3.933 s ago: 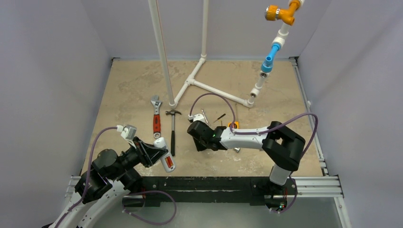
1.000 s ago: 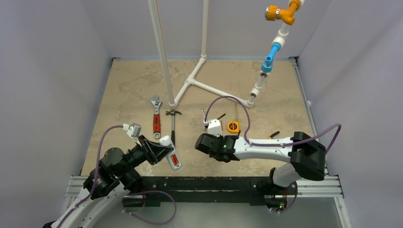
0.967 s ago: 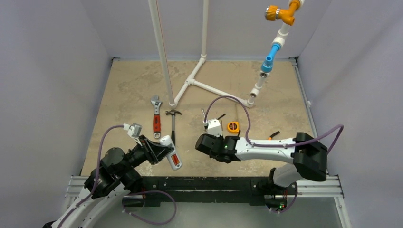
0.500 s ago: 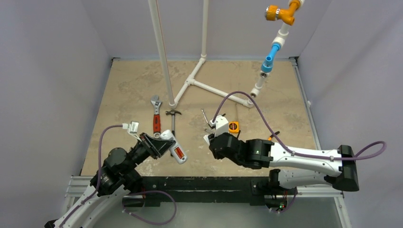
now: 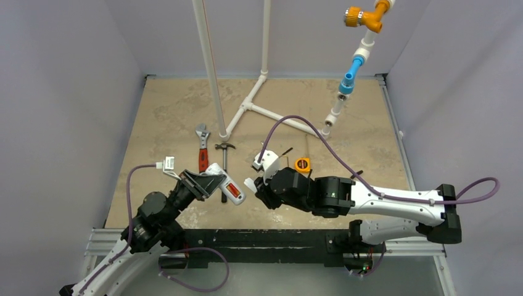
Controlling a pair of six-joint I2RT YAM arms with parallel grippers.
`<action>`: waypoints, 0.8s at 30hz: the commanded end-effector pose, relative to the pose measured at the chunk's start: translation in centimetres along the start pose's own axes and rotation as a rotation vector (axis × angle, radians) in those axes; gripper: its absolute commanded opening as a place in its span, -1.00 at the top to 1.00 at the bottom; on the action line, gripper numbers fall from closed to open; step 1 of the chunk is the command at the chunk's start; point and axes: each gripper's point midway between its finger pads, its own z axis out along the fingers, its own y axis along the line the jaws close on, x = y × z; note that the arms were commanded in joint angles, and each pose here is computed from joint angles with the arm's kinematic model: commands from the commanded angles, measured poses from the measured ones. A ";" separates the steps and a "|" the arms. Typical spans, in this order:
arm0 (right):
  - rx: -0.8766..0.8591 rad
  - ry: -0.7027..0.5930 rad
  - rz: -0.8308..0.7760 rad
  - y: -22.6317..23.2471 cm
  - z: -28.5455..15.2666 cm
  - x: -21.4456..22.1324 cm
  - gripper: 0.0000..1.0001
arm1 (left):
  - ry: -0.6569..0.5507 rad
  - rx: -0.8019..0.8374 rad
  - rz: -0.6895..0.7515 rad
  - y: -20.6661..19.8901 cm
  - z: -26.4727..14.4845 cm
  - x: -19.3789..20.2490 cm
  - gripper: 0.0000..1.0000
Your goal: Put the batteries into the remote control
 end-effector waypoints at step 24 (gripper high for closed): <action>0.047 0.020 -0.102 3.6 2.3 -4.3 0.76 | -0.054 -0.074 -0.091 0.8 0.5 -1.0 1.00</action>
